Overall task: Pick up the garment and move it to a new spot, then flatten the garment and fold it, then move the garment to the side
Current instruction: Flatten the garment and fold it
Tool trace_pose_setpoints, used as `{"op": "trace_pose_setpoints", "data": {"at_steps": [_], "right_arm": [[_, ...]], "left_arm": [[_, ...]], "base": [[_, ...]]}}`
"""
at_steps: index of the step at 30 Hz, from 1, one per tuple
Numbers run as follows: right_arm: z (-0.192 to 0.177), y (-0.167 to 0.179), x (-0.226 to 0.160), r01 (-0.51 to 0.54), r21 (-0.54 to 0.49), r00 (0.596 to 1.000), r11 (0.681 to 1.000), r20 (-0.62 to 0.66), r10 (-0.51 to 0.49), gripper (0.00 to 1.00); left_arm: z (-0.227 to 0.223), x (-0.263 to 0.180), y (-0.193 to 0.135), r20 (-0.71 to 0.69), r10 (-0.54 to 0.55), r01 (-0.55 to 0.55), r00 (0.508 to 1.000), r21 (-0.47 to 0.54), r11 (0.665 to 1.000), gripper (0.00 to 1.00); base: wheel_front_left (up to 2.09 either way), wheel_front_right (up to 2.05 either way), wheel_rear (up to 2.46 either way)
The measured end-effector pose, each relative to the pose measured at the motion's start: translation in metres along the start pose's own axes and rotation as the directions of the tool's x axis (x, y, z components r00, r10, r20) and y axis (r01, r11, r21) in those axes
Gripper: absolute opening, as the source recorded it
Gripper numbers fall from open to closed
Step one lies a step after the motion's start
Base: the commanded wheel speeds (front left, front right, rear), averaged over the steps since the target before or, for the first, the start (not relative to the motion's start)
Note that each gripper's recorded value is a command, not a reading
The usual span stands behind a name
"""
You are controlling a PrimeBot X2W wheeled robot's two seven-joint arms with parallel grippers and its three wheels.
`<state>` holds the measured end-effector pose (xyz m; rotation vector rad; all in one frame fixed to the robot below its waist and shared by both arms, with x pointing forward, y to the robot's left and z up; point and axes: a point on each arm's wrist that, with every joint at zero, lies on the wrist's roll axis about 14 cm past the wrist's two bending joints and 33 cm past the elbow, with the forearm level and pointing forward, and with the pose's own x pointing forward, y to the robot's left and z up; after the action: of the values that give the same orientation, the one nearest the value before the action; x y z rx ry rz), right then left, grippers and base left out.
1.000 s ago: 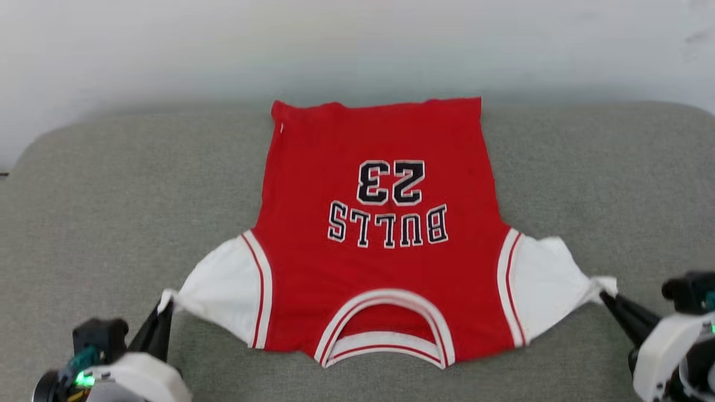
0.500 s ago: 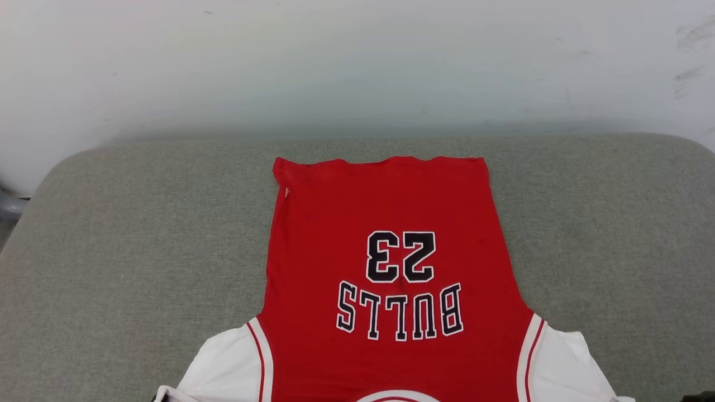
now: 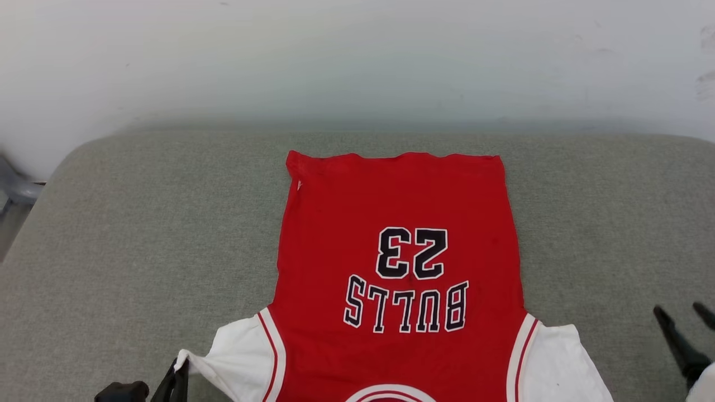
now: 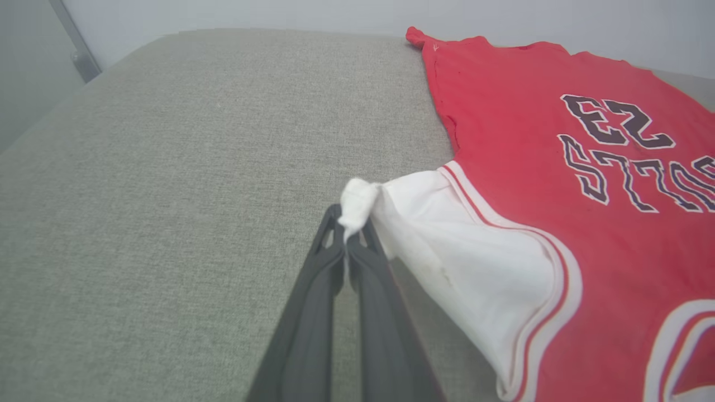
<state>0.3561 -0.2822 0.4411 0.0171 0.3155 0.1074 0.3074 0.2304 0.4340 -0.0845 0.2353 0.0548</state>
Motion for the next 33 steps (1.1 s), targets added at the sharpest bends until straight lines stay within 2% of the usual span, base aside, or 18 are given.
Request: {"op": "trace_pose_setpoints", "data": {"at_steps": [4,7,10,13,19,24,30,33], "right_arm": [[0.069,-0.001,0.027,-0.012,-0.039,0.990,0.999,0.142,0.018,1.00],[0.116,0.012,0.050,-0.049,-0.084,0.976,0.995,0.208,0.066,1.00],[0.155,0.032,0.078,-0.097,-0.114,0.964,0.989,0.236,0.121,1.00],[0.173,0.051,0.109,-0.142,-0.147,0.968,0.979,0.186,0.168,1.00],[0.152,0.070,0.174,-0.189,-0.118,0.979,0.975,-0.100,0.178,1.00],[0.117,0.082,0.215,-0.213,-0.063,0.909,0.975,-0.379,0.174,1.00],[0.089,0.096,0.255,-0.227,-0.039,0.812,0.973,-0.560,0.167,1.00],[0.075,0.100,0.275,-0.225,-0.052,0.782,0.973,-0.606,0.148,1.00]], "left_arm": [[0.010,0.003,-0.005,0.037,-0.003,0.003,0.999,0.003,1.000,0.00],[0.021,0.010,-0.008,0.069,-0.001,0.001,0.998,-0.001,1.000,0.00],[0.028,0.019,-0.011,0.089,0.004,-0.003,0.996,-0.010,1.000,0.00],[0.033,0.029,-0.012,0.106,0.015,-0.013,0.994,-0.014,1.000,0.00],[0.036,0.044,-0.013,0.120,0.034,-0.033,0.992,-0.018,0.999,0.00],[0.032,0.056,-0.009,0.110,0.059,-0.058,0.992,-0.013,0.998,0.00],[0.021,0.072,-0.010,0.085,0.071,-0.070,0.994,-0.015,0.997,0.00],[0.014,0.079,-0.011,0.068,0.076,-0.075,0.995,-0.016,0.997,0.00]], "base": [[0.00,0.00,0.00],[0.00,0.00,0.00],[0.00,0.00,0.00],[0.00,0.00,0.00],[0.00,0.00,0.00],[0.00,0.00,0.00],[0.00,0.00,0.00],[0.00,0.00,0.00]]}}
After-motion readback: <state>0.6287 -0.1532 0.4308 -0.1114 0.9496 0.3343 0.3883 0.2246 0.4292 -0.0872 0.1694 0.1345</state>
